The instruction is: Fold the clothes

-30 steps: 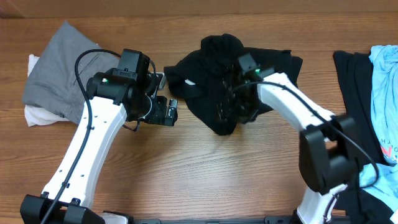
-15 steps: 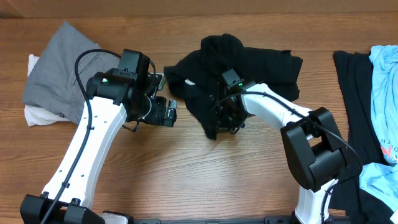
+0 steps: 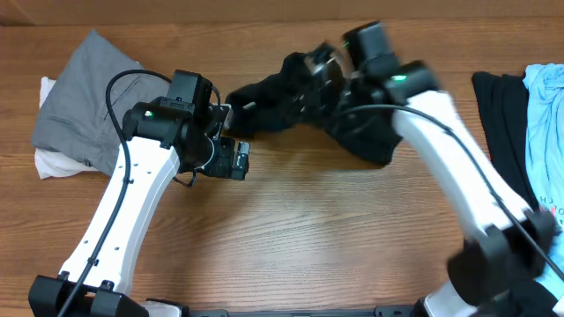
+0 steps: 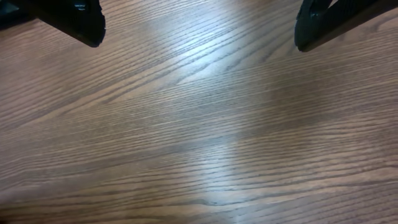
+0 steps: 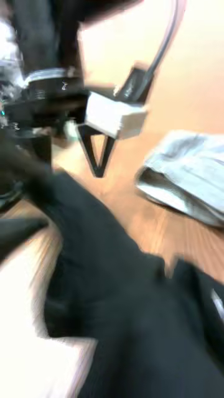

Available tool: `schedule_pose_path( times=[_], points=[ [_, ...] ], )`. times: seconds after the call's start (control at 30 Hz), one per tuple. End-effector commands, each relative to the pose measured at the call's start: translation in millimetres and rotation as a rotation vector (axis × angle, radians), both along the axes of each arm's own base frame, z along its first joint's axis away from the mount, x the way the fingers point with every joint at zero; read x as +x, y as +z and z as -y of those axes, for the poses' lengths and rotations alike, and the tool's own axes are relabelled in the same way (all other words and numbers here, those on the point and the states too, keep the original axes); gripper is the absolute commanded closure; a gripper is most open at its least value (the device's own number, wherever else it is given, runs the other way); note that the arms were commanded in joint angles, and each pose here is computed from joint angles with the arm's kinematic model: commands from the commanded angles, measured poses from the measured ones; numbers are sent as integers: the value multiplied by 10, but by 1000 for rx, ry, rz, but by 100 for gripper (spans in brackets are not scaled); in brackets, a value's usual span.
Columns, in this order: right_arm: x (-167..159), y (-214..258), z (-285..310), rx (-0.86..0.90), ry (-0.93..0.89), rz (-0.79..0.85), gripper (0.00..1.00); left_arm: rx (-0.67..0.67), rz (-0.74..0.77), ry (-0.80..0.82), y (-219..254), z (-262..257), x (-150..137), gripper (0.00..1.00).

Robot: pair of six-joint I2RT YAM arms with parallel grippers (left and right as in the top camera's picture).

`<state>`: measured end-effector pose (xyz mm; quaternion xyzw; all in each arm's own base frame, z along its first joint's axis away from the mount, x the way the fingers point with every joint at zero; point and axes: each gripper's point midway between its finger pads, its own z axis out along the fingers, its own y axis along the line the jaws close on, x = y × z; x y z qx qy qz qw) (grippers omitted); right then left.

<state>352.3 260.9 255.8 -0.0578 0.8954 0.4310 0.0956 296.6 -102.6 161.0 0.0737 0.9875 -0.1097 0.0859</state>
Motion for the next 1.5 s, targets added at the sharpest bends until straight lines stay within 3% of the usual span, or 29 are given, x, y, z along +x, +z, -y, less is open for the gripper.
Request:
schedule_pose_path(
  times=[0.0,0.07,0.2,0.23,0.27,0.37,0.7,0.97,1.0,1.1,1.17,1.2,1.27,1.33,1.37,1.4,1.43,1.47],
  points=[
    [125,-249,306,-194,-147,-16,56,13,10,-14,17,-1,10,0],
    [66,-314,329,-217,-119,-31,45,13,12,-14,18,0,14,0],
    [75,-381,408,-277,-103,2,44,8,25,-14,26,11,46,0],
    [96,-412,460,-309,-120,9,43,-4,27,-17,30,33,50,0],
    [108,-447,509,-339,-133,10,35,-22,26,-21,38,64,48,0],
    [40,-650,609,-410,-140,-50,34,-56,23,-28,54,123,44,0],
    [-290,-1959,588,-481,-65,-231,53,-58,34,-25,60,127,71,0],
    [-374,-2284,173,-299,29,-266,48,-57,31,-25,59,126,65,0],
    [-376,-2288,94,-272,47,-259,51,-57,31,-25,58,125,64,0],
    [-402,-2271,-86,-223,92,-236,74,-53,23,-25,53,117,45,0],
    [-394,-2267,-97,-229,93,-228,75,-33,9,-21,36,80,11,0],
    [-392,-2264,-95,-228,92,-229,72,-11,0,-16,22,39,-9,0],
    [-363,-2261,-38,-231,76,-239,43,39,-15,-4,-3,-60,-46,0],
    [-340,-2265,15,-232,62,-248,41,63,-23,8,-14,-126,-60,0],
    [-325,-2265,42,-231,53,-253,49,68,-25,22,-16,-159,-56,0],
    [-319,-2262,55,-228,35,-271,76,68,-26,39,-15,-185,-47,0],
    [-339,-2227,16,-198,37,-292,90,67,-27,52,-15,-207,-40,0],
    [-374,-2132,-81,-125,67,-307,96,67,-28,65,-13,-235,-33,0]
  ],
)
